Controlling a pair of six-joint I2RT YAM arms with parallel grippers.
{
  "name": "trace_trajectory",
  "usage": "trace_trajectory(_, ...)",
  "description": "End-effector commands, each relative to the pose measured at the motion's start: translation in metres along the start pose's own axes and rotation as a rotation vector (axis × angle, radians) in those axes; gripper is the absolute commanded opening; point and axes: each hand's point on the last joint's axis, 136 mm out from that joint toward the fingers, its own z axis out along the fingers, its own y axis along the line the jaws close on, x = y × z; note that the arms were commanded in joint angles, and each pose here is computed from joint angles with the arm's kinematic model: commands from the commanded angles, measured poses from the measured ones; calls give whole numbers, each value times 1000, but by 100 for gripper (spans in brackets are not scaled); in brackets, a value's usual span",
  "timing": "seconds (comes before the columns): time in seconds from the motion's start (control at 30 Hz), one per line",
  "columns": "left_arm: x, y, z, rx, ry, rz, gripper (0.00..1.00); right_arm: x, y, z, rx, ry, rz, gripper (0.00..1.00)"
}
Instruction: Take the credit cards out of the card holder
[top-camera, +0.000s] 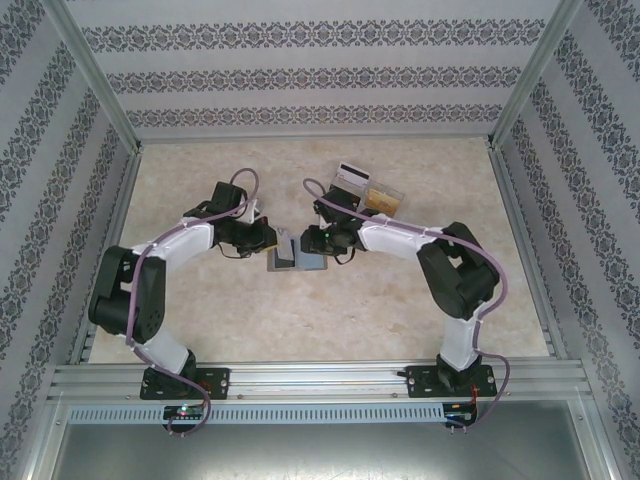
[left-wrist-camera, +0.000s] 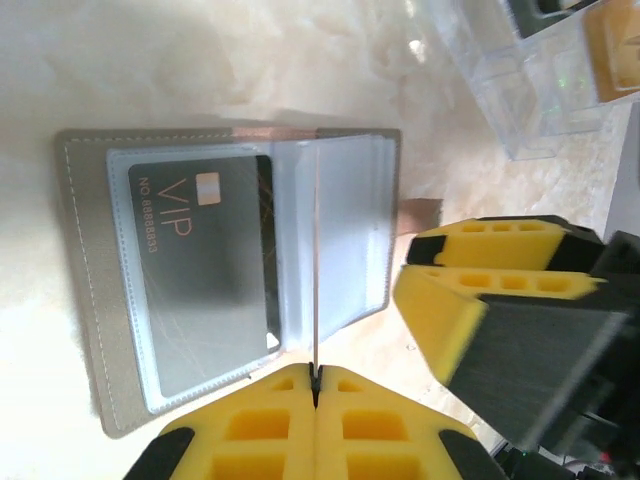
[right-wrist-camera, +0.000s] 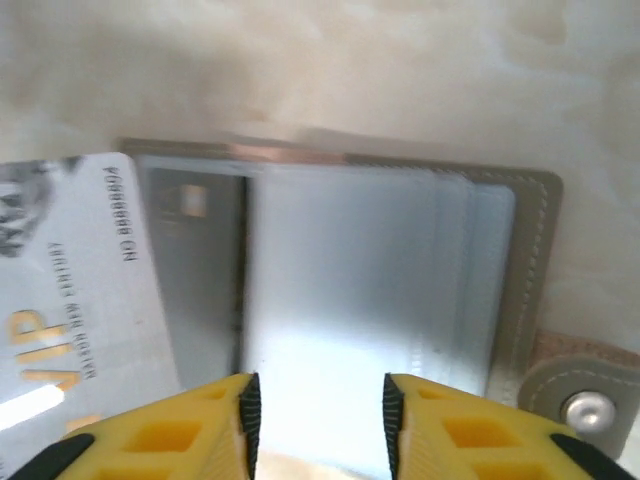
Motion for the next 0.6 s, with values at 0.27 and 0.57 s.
trace_trajectory(0.27, -40, -83, -63, 247, -233, 33, 4, -56, 68, -95, -482, -128, -40, 69)
trace_trajectory(0.57, -46, -118, -83, 461, -295, -9, 4, -69, 90, -123, -674, -83, -20, 73)
